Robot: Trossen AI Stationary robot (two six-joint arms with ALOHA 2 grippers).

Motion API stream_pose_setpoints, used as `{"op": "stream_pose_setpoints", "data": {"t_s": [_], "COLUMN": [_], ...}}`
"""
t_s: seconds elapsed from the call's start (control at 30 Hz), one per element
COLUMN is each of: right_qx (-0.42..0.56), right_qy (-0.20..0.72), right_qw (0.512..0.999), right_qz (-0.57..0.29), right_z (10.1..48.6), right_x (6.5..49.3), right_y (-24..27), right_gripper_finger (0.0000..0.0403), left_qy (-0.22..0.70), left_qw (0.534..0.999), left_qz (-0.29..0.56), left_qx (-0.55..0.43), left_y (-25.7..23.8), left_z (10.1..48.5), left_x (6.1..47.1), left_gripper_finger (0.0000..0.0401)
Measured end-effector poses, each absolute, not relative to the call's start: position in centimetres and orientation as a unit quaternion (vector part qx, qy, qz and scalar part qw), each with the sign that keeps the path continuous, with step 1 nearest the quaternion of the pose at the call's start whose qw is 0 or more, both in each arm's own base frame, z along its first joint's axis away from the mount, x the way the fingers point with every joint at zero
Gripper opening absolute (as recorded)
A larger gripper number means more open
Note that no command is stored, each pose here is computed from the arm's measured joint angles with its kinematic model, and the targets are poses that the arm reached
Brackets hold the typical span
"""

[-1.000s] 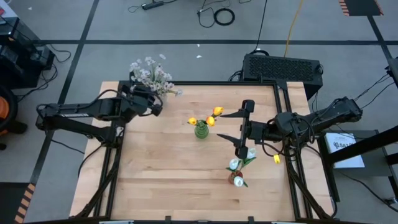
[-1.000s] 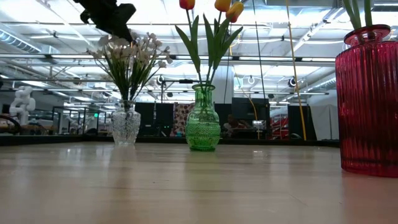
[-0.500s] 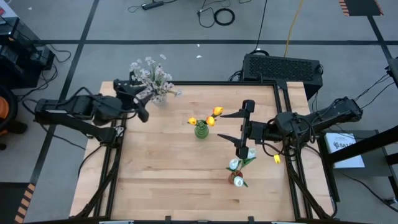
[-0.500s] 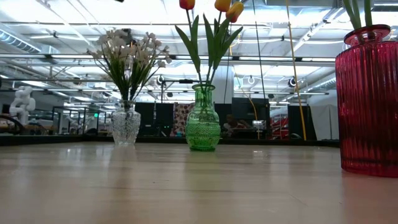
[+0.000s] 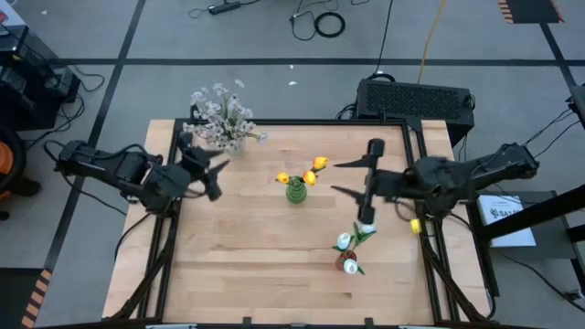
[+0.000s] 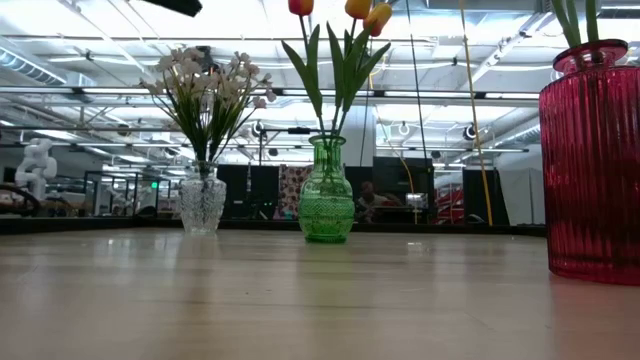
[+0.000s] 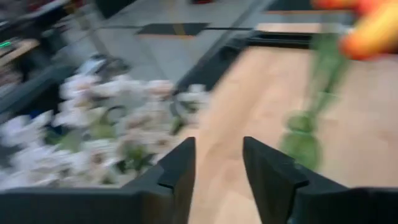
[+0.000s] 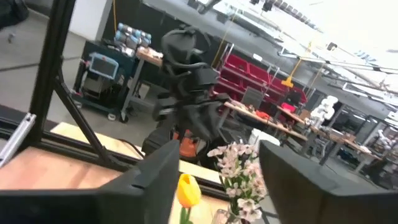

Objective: Sort flowers into vase by color
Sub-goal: Return to Home Position

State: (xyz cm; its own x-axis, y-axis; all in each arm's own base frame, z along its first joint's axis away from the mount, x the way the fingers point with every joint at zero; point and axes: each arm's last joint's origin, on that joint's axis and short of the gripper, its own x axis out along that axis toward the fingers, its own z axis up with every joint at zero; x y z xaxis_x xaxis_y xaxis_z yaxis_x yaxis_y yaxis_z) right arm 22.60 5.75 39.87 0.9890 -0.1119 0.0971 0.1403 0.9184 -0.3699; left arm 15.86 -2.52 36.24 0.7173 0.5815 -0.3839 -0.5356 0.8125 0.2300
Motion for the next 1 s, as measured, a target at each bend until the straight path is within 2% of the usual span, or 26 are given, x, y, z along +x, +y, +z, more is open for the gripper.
{"op": "stream_pose_setpoints", "data": {"t_s": [0.2,0.3,0.37,0.47,0.73,1.0], "right_qx": [-0.163,-0.153,-0.146,-0.127,-0.095,-0.045], "right_qy": [-0.037,-0.009,0.004,0.002,-0.01,0.001], "right_qw": [0.985,0.988,0.989,0.992,0.995,0.999], "right_qz": [-0.047,-0.033,-0.018,-0.018,-0.026,-0.025], "right_z": [41.4,41.1,40.3,38.7,32.7,27.3], "right_x": [17.8,15.4,14.2,13.2,13.2,13.6], "right_y": [3.5,2.4,2.0,1.7,1.5,1.5], "right_gripper_finger": [0.01,0.0037,0.001,0.0011,0.0003,0.0003], "left_qy": [0.221,0.222,0.214,0.192,0.113,0.058], "left_qw": [0.951,0.955,0.958,0.965,0.987,0.998], "left_qz": [0.209,0.183,0.177,0.171,0.108,0.005], "left_qx": [0.057,0.074,0.073,0.059,0.03,0.024], "left_y": [-4.6,-5.0,-5.0,-4.7,-4.5,-4.8], "left_z": [35.8,34.8,33.9,32.2,27.6,24.3], "left_x": [14.9,13.9,13.4,12.8,12.0,11.5], "left_gripper_finger": [0.0069,0.0038,0.0021,0.0005,0.0006,0.0006]}}
